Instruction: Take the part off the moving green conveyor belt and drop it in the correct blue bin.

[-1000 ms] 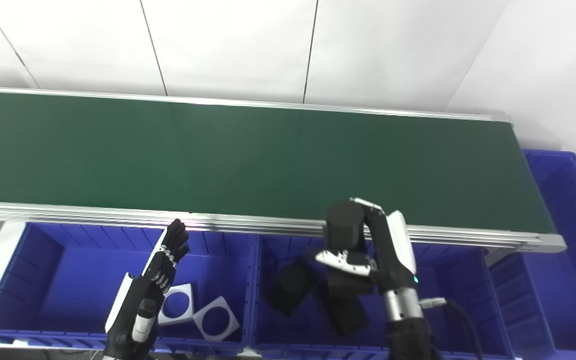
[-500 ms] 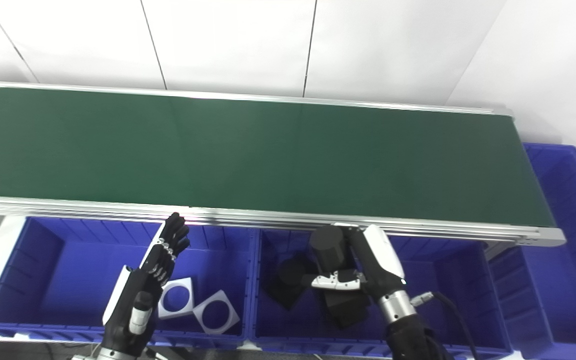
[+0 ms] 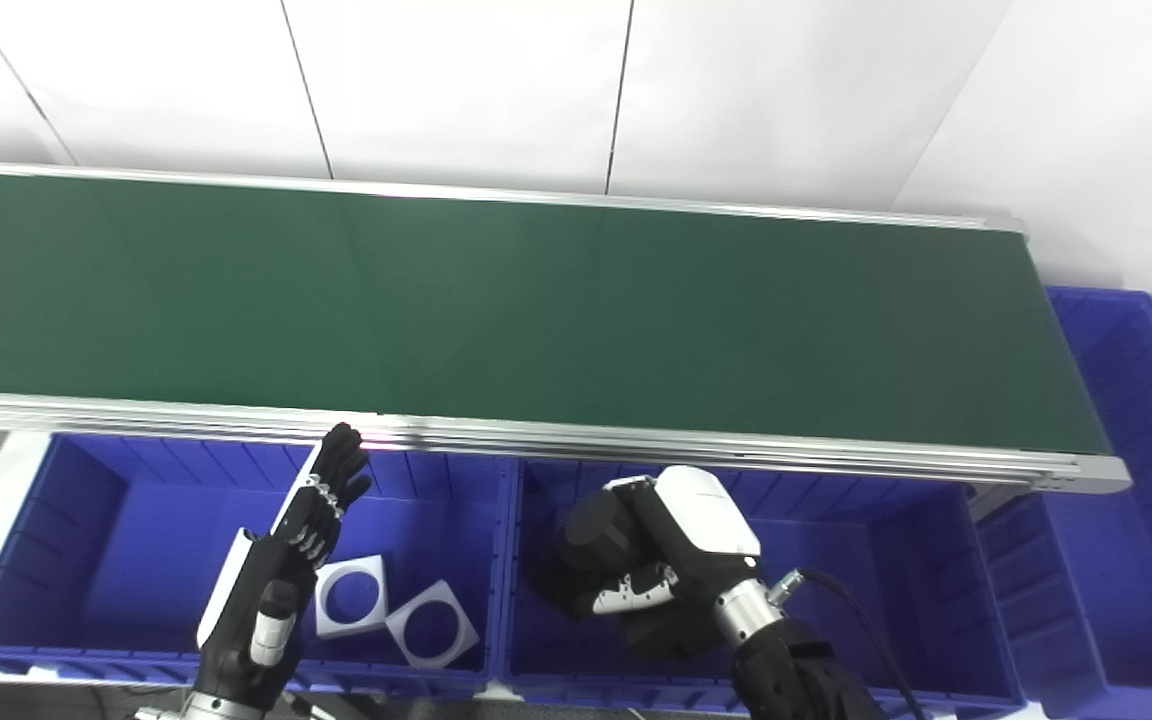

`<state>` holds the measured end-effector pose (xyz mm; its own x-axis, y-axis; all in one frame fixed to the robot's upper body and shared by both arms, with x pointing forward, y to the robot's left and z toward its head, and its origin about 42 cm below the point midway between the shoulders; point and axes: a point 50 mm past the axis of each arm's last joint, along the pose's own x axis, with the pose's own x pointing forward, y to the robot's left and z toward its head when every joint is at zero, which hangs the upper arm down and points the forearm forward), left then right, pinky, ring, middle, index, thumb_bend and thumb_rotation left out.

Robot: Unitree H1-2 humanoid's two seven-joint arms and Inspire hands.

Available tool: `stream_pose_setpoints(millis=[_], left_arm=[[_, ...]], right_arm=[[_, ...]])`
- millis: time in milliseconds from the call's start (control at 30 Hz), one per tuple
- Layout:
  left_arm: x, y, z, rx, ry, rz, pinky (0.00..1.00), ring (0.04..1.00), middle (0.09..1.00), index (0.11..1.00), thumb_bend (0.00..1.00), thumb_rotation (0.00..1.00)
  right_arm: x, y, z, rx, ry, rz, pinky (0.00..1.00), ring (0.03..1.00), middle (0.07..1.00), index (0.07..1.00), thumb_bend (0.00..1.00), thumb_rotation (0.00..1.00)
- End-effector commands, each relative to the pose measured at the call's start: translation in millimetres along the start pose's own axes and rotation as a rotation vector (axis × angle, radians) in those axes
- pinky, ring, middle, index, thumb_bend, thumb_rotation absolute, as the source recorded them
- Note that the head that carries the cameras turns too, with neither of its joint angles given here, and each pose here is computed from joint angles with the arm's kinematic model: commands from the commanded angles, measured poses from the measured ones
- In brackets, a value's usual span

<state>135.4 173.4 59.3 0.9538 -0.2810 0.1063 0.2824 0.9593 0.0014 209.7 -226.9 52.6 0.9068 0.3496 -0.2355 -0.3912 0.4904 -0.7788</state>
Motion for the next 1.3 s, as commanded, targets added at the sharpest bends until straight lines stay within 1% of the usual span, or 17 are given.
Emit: stream_pose_setpoints(millis=[0,33,67,133,167,200,233,367,467,567,600,733,867,1067,1133,1167,1267], left_arm=[[6,0,10,-0.004,-0.072,-0.005,0.96,0.978,0.99,0.982,0.78,0.99],[6,0,10,-0.002,-0.071,-0.004,0.96,0.98,0.992,0.983,0.78,1.0],[6,0,10,-0.002,-0.071,-0.005,0.96,0.98,0.992,0.983,0.78,1.0],[5,0,10,-0.003,-0.07,-0.007,0.96,0.98,0.992,0.983,0.78,1.0],[5,0,10,-0.006,-0.071,-0.009,0.96,0.981,0.993,0.984,0.78,0.99],[5,0,10,-0.008,-0.071,-0.009,0.96,0.982,0.994,0.984,0.78,0.99],[5,1,11,-0.009,-0.072,-0.009,0.96,0.98,0.993,0.985,0.77,0.99],[5,1,11,-0.006,-0.074,-0.01,0.96,0.98,0.995,0.986,0.76,0.99],[4,2,12,-0.008,-0.074,-0.011,0.96,0.981,0.996,0.987,0.77,0.99],[3,2,12,-0.007,-0.075,-0.01,0.96,0.981,0.995,0.985,0.77,0.99],[3,3,12,-0.007,-0.075,-0.01,0.96,0.983,0.996,0.987,0.77,0.99],[3,4,14,0.003,-0.078,-0.008,0.97,0.981,0.997,0.986,0.78,0.99],[6,6,15,0.002,-0.09,0.004,0.96,0.98,0.995,0.986,0.79,0.99],[14,8,15,0.01,-0.101,0.012,0.96,0.975,0.992,0.987,0.79,0.98],[18,9,16,0.017,-0.107,0.015,0.96,0.969,0.988,0.987,0.8,0.99],[21,9,16,0.02,-0.112,0.017,0.95,0.965,0.987,0.987,0.81,0.99],[29,11,17,0.025,-0.12,0.01,0.96,0.966,0.991,0.992,0.82,1.0]], right_arm=[[2,-10,3,-0.034,-0.022,-0.004,0.63,0.698,0.673,0.489,0.51,0.11],[0,-11,3,-0.048,-0.024,0.01,0.71,0.74,0.727,0.494,0.51,0.14],[-2,-11,4,-0.062,-0.019,0.025,0.75,0.769,0.758,0.612,0.58,0.25],[-6,-13,6,-0.08,-0.009,0.042,0.85,0.831,0.819,0.749,0.68,0.46],[-8,-13,6,-0.086,-0.006,0.045,0.88,0.855,0.843,0.785,0.71,0.53],[-9,-14,7,-0.09,-0.004,0.045,0.9,0.866,0.853,0.8,0.72,0.55],[-11,-14,8,-0.094,-0.002,0.044,0.92,0.886,0.875,0.825,0.73,0.57],[-18,-17,12,-0.093,0.007,0.028,0.94,0.909,0.901,0.856,0.74,0.58],[-24,-18,14,-0.083,0.004,-0.008,0.89,0.911,0.923,0.898,0.76,0.64],[-31,-19,18,-0.052,-0.005,-0.05,0.87,0.907,0.929,0.915,0.77,0.64],[-32,-19,19,-0.044,-0.005,-0.059,0.84,0.906,0.937,0.937,0.78,0.65],[-43,-21,29,0.057,-0.017,-0.119,0.79,0.891,0.936,0.964,0.8,0.65],[-55,-15,43,0.219,-0.044,-0.18,0.78,0.892,0.939,0.968,0.8,0.67],[-64,-4,61,0.357,-0.065,-0.186,0.75,0.868,0.927,0.958,0.79,0.64],[-65,-1,66,0.424,-0.063,-0.201,0.77,0.872,0.929,0.962,0.79,0.66],[-66,1,68,0.459,-0.064,-0.21,0.78,0.878,0.932,0.964,0.78,0.65],[-67,8,73,0.549,-0.062,-0.224,0.82,0.904,0.95,0.981,0.8,0.73]])
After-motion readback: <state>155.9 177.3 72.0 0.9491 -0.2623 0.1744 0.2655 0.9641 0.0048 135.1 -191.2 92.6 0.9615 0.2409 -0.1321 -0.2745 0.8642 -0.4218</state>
